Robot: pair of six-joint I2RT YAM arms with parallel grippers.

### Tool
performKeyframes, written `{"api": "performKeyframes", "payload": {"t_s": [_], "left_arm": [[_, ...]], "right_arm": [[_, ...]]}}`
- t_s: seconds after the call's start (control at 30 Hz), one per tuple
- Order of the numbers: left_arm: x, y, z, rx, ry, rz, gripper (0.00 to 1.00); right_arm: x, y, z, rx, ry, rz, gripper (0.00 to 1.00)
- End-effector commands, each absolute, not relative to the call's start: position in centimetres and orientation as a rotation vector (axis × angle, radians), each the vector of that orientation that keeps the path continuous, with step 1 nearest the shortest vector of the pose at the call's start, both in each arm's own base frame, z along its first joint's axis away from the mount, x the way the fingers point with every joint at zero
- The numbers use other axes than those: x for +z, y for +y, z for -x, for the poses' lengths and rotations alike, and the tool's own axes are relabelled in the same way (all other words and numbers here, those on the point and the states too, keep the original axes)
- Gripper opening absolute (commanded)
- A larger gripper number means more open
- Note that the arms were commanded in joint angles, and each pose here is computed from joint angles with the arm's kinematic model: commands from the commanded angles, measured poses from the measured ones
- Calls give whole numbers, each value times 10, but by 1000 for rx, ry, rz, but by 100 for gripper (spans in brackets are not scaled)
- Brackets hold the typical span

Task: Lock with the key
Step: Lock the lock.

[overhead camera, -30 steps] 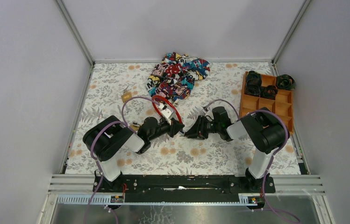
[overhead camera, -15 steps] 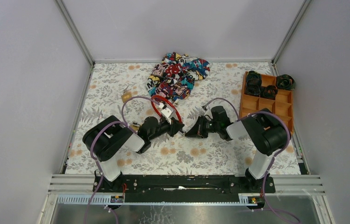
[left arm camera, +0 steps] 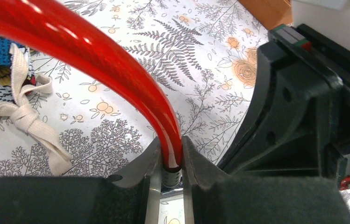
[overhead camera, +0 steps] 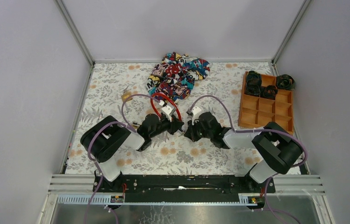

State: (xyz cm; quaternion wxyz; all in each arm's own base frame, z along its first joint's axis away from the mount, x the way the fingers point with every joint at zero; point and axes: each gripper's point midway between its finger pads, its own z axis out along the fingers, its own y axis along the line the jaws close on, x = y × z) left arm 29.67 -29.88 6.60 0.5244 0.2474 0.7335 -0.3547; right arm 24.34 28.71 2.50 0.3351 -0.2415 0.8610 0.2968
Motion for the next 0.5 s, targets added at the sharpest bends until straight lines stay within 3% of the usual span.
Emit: {"api": "performKeyframes", "payload": {"t_s": [0.0, 0.47], "left_arm": [[51, -292, -288, -832, 1813, -620, 0], [47, -293, -283, -842, 1824, -646, 0]], "right_arm": [[27, 277, -258, 495, 1974, 856, 0], [28, 285, -266, 202, 1625, 1158, 0]]}}
